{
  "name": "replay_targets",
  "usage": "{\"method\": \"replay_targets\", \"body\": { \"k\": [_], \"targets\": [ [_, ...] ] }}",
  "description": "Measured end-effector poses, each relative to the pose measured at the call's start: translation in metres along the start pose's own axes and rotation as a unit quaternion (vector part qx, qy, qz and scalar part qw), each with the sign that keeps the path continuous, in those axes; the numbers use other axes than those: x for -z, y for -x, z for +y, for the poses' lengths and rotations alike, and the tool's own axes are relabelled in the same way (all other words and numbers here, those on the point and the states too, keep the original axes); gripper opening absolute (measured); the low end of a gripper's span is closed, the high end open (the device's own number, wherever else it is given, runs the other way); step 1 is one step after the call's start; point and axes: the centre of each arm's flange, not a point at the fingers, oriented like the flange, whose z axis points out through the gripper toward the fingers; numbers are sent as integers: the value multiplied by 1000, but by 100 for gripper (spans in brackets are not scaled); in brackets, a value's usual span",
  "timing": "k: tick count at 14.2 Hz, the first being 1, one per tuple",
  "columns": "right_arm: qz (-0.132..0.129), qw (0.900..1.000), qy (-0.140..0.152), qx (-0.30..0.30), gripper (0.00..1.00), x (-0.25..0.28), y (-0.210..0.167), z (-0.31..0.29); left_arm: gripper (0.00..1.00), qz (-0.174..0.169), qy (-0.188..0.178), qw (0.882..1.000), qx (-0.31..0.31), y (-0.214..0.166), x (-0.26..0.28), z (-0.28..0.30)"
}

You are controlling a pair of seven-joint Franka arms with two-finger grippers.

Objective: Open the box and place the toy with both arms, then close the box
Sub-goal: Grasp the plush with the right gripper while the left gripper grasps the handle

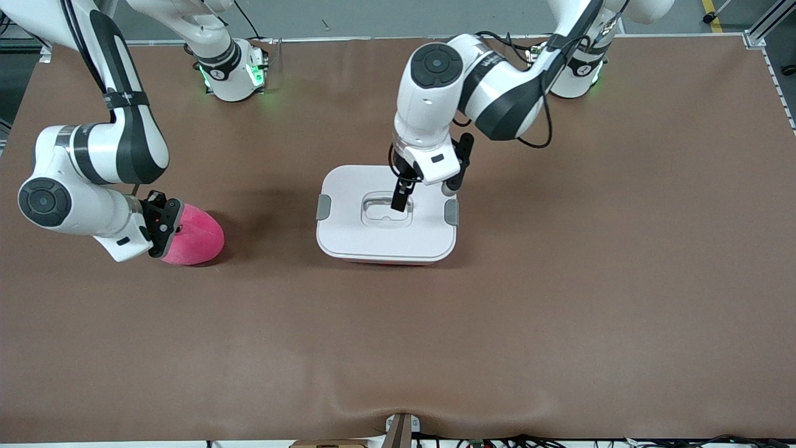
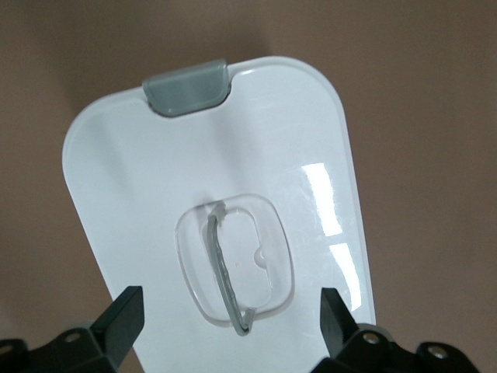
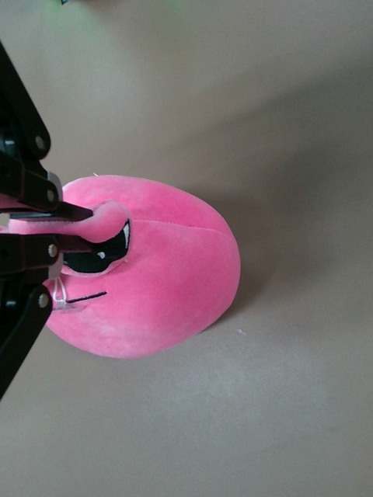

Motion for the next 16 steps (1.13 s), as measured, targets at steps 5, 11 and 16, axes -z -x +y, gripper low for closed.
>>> {"method": "replay_targets", "body": {
  "k": [5,11,16],
  "targets": [
    [-2,1000,-1,-8,7,26,2,1,96,12,13,999,52,27,-41,-12],
    [-5,1000,7,8,7,69,-16,-6,90,36,31,994,96,40,-87,-25],
    [-1,998,25,54,7,88,-25,-7,76,36,48,991,121,41,-91,-27]
  ]
}}
